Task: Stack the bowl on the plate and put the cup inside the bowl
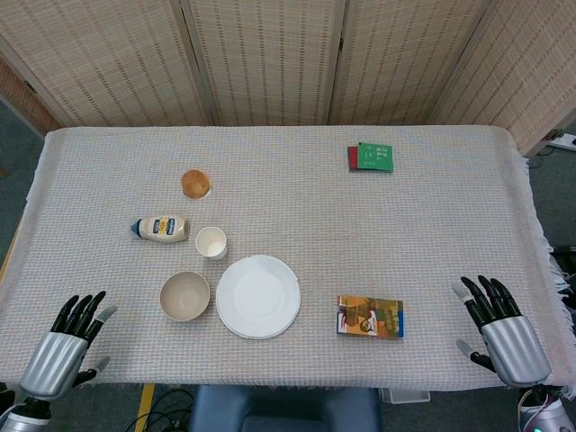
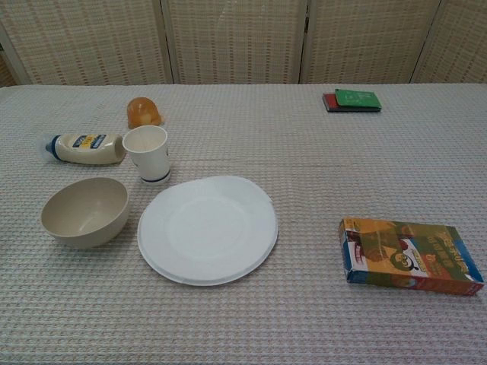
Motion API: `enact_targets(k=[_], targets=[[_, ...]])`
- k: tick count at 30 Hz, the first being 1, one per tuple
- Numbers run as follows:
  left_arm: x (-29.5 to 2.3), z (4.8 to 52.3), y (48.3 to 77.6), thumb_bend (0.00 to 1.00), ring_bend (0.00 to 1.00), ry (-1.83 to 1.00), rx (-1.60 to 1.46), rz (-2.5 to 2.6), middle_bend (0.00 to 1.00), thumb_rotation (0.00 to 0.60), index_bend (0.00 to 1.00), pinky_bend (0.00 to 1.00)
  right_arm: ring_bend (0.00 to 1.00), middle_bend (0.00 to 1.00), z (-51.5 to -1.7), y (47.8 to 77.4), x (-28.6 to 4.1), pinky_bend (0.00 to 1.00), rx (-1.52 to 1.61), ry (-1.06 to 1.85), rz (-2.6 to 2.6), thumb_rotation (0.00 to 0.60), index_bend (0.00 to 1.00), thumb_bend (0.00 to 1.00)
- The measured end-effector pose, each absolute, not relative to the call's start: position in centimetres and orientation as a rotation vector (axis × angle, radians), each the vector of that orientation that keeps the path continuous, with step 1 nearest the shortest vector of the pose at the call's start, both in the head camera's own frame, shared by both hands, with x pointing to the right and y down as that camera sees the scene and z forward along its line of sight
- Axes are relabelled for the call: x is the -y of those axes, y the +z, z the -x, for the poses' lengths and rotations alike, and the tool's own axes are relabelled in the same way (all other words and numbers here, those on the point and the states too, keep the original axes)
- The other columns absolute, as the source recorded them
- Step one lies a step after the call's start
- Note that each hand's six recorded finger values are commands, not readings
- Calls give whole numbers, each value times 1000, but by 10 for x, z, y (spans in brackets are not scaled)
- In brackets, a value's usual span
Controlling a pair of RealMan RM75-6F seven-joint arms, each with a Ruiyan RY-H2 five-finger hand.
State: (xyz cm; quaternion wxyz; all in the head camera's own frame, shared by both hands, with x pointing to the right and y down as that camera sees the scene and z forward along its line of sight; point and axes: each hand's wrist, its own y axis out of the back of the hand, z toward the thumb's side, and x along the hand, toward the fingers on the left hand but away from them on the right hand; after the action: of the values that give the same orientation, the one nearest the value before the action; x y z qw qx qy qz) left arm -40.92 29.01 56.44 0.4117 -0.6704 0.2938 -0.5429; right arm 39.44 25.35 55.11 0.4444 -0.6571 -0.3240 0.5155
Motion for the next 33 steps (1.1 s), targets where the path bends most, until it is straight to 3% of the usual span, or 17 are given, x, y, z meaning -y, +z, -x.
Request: enact_targets(k=[10,18,33], targets=[[-292,403,569,231,0,-1354,-710,1713,0,600,181,57,3,78,-395,551,-253,77,808,1283,1626,600,91,165],[-291,389,584,231,0,-1335,-657,1773,2,600,250,57,3,78,-394,556,-252,77,793,1295,1619,600,91,165],[-248,330,625,242,0,-1200,-568,1842,12,600,382,57,3,78,-388,566,-245,77,775,1302,1622,600,91,165]])
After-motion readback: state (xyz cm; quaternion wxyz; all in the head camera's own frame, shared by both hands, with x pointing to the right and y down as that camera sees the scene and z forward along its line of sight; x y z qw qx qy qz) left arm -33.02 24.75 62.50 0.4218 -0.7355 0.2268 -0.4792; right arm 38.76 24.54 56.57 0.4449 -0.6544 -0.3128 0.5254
